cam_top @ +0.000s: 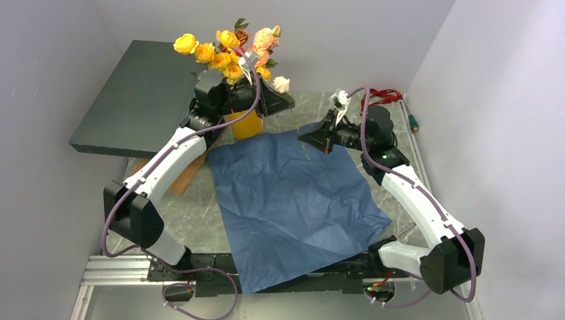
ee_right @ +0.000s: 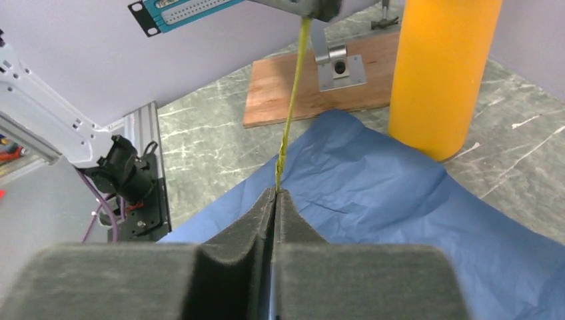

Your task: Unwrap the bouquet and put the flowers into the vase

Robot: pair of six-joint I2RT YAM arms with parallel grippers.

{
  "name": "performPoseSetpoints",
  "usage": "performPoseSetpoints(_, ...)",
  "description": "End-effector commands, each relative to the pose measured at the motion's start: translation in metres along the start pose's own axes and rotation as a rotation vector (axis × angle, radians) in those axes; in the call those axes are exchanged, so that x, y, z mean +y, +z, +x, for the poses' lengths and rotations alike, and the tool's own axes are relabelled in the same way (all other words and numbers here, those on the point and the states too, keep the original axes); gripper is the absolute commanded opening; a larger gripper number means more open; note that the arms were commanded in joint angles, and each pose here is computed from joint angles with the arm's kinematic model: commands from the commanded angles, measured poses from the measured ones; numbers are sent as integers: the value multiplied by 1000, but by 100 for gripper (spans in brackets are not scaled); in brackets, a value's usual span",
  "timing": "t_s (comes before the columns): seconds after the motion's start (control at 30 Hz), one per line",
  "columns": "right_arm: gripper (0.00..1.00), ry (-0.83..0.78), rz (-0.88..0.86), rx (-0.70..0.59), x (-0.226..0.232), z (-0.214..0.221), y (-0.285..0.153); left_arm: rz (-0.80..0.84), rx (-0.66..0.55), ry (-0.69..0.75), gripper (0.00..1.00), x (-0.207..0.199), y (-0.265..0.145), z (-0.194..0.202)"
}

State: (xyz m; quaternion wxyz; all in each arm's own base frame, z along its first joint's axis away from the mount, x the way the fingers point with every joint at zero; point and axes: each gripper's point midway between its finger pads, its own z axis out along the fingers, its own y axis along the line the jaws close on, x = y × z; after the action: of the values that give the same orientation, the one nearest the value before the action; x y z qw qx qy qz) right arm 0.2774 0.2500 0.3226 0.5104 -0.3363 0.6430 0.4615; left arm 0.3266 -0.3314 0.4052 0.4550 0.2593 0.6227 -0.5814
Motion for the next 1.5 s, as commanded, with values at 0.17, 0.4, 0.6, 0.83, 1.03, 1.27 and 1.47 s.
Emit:
performPoseSetpoints(0.17,75,-2,35,-23,6,-18,-6,-9,-69,286,0,-23,-18,-52)
performPoseSetpoints(0.4,87,-4,86,11,4,-11,-15,-282,-76,586,0,9,-43,-99)
performPoseSetpoints(0.6,89,-5,101,30,-1,-6,-14,-487,-70,800,0,36,-60,-128)
performPoseSetpoints(0.83,89,-8,105,46,-7,-3,-13,-559,-78,919,0,49,-61,-147)
performPoseSetpoints(1.03,89,-11,116,61,-10,-1,-15,-603,-39,992,0,65,-64,-144)
performPoseSetpoints(1.27,89,-3,107,74,-12,3,-14,-623,-39,1015,0,82,-63,-135)
performPoseSetpoints(1.47,89,-2,109,84,-15,7,-15,-638,-14,964,0,116,-69,-114)
